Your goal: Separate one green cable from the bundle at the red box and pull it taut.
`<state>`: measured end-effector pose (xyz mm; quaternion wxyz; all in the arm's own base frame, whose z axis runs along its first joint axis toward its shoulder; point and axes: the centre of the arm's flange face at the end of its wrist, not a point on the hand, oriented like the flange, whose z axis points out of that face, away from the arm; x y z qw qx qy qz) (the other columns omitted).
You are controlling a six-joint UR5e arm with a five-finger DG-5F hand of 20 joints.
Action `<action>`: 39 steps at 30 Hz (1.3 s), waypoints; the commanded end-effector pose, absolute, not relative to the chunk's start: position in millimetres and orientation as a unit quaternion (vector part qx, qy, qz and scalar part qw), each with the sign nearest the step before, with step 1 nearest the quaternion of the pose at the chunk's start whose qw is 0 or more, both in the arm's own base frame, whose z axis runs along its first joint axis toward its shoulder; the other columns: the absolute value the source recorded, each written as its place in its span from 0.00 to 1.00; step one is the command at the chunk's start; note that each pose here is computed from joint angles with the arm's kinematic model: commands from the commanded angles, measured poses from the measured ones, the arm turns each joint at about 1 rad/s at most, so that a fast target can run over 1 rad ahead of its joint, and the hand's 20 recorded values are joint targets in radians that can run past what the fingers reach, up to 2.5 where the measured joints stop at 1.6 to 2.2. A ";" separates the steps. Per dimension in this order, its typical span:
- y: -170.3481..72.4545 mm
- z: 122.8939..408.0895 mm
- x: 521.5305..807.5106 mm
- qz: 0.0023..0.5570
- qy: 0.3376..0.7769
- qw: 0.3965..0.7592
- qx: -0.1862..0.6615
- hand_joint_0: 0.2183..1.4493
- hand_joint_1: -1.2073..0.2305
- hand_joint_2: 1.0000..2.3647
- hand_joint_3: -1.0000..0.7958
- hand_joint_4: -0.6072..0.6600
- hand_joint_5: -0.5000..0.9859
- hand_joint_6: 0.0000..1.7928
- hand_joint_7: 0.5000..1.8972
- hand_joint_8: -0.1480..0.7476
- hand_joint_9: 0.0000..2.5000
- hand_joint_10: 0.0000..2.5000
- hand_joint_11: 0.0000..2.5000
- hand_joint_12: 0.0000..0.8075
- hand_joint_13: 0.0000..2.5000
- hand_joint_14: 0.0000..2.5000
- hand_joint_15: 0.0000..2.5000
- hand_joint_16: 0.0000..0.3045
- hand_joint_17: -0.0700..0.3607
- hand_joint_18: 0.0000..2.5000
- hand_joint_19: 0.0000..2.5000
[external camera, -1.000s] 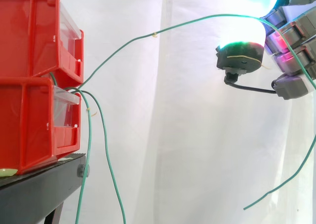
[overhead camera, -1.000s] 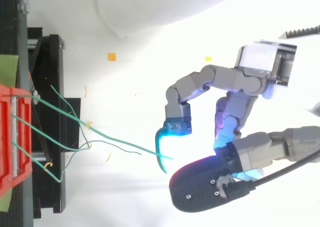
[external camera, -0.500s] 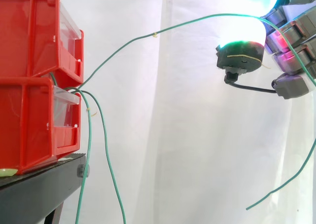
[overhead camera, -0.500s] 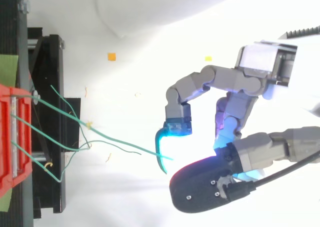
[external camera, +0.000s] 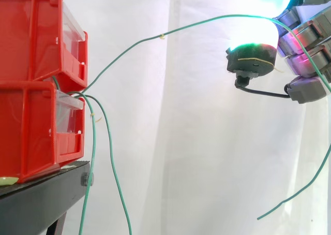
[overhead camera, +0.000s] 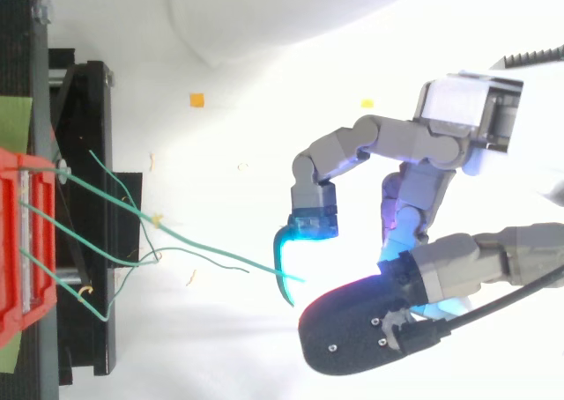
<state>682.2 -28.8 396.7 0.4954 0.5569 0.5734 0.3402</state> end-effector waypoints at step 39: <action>-28.8 397.1 682.1 0.340 0.573 0.495 0.557 0.39 0.45 0.00 0.28 0.71 0.32 0.43 0.45 0.31 0.60 0.00 0.70 0.25 0.51 0.13 0.68 0.09 0.30 0.37 0.39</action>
